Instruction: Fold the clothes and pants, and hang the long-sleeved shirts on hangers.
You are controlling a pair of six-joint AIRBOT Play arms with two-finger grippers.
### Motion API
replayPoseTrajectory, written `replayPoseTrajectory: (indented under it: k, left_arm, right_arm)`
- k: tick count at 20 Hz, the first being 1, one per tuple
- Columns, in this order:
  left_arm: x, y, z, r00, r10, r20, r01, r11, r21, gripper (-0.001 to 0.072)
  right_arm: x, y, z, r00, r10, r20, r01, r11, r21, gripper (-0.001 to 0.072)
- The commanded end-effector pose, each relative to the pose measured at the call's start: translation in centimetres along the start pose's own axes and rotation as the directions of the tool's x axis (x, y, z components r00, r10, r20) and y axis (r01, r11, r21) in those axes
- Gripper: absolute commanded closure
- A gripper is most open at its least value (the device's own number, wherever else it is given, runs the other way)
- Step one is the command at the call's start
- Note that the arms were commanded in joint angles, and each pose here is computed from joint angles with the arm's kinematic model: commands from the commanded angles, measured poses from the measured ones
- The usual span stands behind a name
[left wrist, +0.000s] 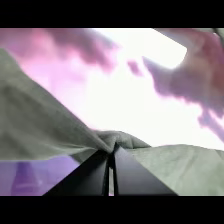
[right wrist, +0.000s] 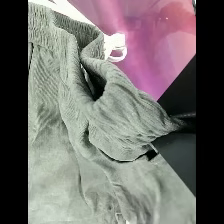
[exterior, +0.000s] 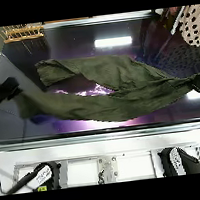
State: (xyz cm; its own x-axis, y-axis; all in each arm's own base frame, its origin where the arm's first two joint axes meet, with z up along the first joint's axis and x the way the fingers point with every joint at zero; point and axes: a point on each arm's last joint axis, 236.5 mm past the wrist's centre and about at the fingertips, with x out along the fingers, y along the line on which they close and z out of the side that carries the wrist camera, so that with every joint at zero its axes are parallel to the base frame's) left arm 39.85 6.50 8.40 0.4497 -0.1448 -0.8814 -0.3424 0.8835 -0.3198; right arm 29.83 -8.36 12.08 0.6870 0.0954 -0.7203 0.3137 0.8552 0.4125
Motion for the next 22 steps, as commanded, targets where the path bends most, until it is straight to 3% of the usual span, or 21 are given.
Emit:
replayPoseTrajectory:
  k: [1,2,3,4,5,8,15,20,22]
  left_arm:
    - [9.5,-2.3,4.9,0.995,0.039,-0.089,-0.029,0.994,0.109,0.0700]
    - [11.0,-3.1,5.8,0.992,0.052,-0.116,-0.037,0.991,0.131,0.0646]
    - [11.9,-3.6,6.8,0.989,0.070,-0.133,-0.049,0.988,0.149,0.0278]
    - [12.2,-4.2,8.0,0.989,0.073,-0.129,-0.052,0.986,0.157,0.0050]
    - [11.8,-4.8,9.0,0.992,0.066,-0.109,-0.047,0.985,0.169,0.0095]
    - [9.4,-2.4,9.9,0.993,0.111,-0.039,-0.103,0.980,0.170,0.0095]
    - [9.5,12.1,-7.0,0.947,0.206,-0.246,-0.243,0.961,-0.131,0.0094]
    - [11.9,12.2,-11.7,0.977,0.035,-0.212,-0.121,0.905,-0.409,0.0095]
    - [13.1,10.5,-11.0,0.983,-0.038,-0.180,-0.045,0.901,-0.432,0.0095]
  right_arm:
    - [0.0,0.0,0.0,1.000,0.001,0.000,-0.001,1.000,0.000,0.0661]
    - [0.0,0.0,0.0,1.000,0.001,-0.001,-0.001,1.000,0.000,0.0661]
    - [0.0,0.0,0.0,1.000,0.002,-0.001,-0.002,1.000,0.000,0.0661]
    - [0.0,0.0,0.0,1.000,0.001,-0.001,-0.001,1.000,0.000,0.0661]
    - [0.0,0.0,0.0,1.000,0.001,-0.001,-0.001,1.000,0.000,0.0661]
    - [0.0,0.0,-0.1,1.000,0.001,-0.004,-0.001,1.000,0.000,0.0661]
    - [0.0,0.0,-0.1,1.000,0.002,-0.004,-0.002,1.000,0.000,0.0661]
    - [0.0,0.0,-0.1,1.000,0.002,-0.004,-0.002,1.000,0.000,0.0661]
    - [0.0,0.0,-0.1,1.000,0.002,-0.004,-0.002,1.000,0.000,0.0661]
